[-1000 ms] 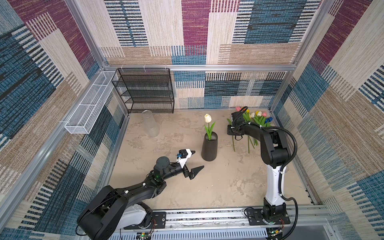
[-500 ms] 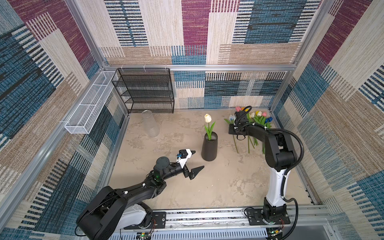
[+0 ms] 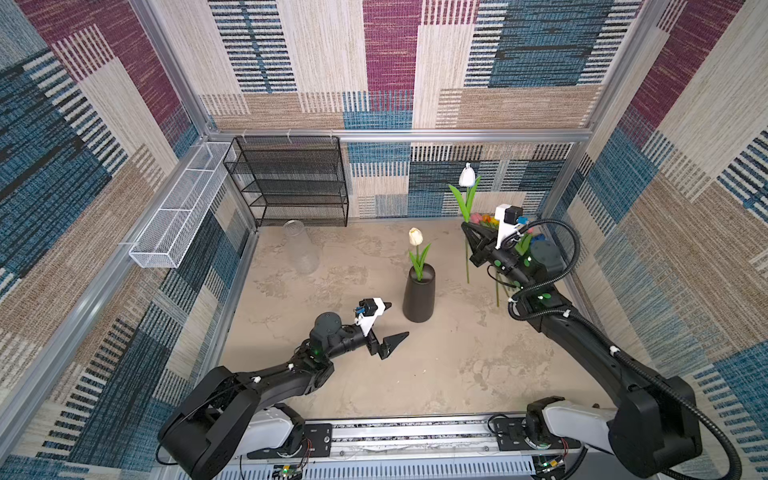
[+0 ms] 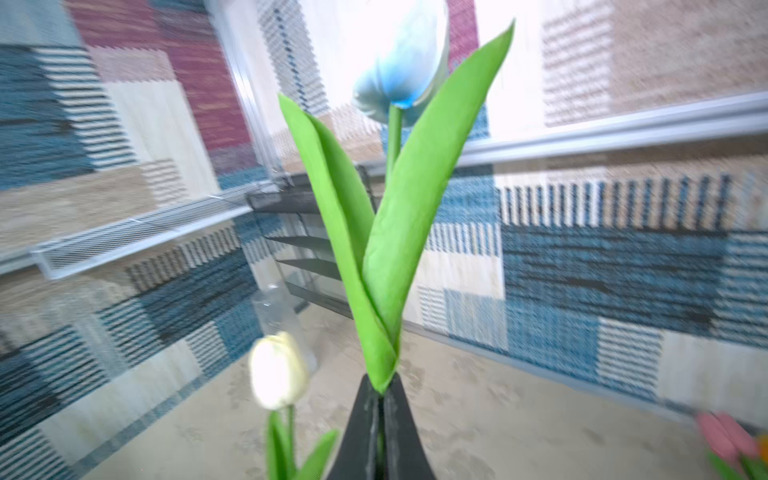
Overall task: Arrange the flowers into the vase
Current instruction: 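Lift the blue-white tulip with the right gripper and carry it toward the grey vase, then lower the blue-white tulip stem into the grey vase and open the right gripper, then move the right gripper back to the tulip bunch and lower onto a stem, then close the right gripper on a blue tulip stem in the bunch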
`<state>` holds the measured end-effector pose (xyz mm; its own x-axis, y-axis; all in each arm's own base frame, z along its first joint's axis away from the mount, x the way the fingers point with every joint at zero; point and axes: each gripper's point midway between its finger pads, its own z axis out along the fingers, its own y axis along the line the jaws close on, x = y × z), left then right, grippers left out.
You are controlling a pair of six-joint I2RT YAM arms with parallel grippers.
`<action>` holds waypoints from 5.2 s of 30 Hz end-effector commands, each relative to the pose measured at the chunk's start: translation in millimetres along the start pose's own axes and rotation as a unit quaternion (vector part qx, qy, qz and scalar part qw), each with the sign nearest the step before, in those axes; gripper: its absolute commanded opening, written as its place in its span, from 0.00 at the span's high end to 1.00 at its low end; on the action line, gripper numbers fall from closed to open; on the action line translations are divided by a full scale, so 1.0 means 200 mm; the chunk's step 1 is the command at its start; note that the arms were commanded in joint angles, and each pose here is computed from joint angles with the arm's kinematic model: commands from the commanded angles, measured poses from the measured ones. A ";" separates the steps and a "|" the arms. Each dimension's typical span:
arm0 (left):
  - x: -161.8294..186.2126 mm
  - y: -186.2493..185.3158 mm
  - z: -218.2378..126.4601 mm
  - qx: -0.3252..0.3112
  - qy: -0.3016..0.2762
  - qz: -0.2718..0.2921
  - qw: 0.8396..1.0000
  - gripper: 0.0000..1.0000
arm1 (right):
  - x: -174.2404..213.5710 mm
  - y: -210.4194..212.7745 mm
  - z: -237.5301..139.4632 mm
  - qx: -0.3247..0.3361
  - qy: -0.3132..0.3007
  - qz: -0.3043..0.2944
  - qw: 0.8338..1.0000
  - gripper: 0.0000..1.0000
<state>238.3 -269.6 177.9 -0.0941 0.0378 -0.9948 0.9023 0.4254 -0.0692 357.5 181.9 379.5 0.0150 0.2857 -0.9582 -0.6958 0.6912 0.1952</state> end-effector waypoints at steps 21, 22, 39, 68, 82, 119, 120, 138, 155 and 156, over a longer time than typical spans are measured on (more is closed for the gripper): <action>-0.06 -0.02 0.00 0.009 -0.020 0.011 1.000 0.01 | -0.23 0.43 0.00 -0.200 -0.196 0.010 0.960 1.00; -0.06 -0.02 -0.01 0.009 -0.019 0.011 1.000 0.00 | -0.22 0.43 0.01 -0.201 -0.195 0.011 0.960 1.00; -0.07 -0.02 -0.01 0.005 -0.021 0.015 1.000 0.01 | 0.13 0.31 0.16 -0.178 -0.118 0.007 0.977 1.00; -0.06 -0.02 -0.01 0.003 -0.020 0.014 1.000 0.01 | 0.43 -0.03 0.14 0.039 0.035 -0.044 0.998 0.61; -0.08 -0.02 -0.02 0.005 -0.025 0.015 1.000 0.01 | -0.16 -0.30 -0.30 0.245 -0.061 -0.083 0.964 0.38; -0.09 -0.03 -0.02 0.008 -0.021 0.014 1.000 0.01 | 1.18 -1.87 -0.88 0.526 0.416 0.181 0.719 0.86; -0.09 -0.03 -0.02 0.008 -0.022 0.015 1.000 0.01 | 1.19 -1.87 -0.88 0.525 0.417 0.181 0.719 0.88; -0.08 -0.03 -0.01 0.009 -0.020 0.011 1.000 0.01 | 1.02 -1.70 -0.73 0.489 0.404 0.159 0.757 1.00; -0.08 -0.03 -0.01 0.008 -0.019 0.013 1.000 0.01 | 1.16 -1.60 -0.64 0.469 0.440 0.152 0.750 0.85; -0.08 -0.03 -0.01 0.008 -0.020 0.013 1.000 0.01 | 1.16 -1.59 -0.63 0.468 0.440 0.152 0.751 0.85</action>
<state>233.6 -269.2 184.9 -0.0850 0.0327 -0.9958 0.9055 0.4195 -0.0635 487.7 -56.8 65.4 -0.8172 0.2628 -0.5130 0.2480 0.9637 0.0986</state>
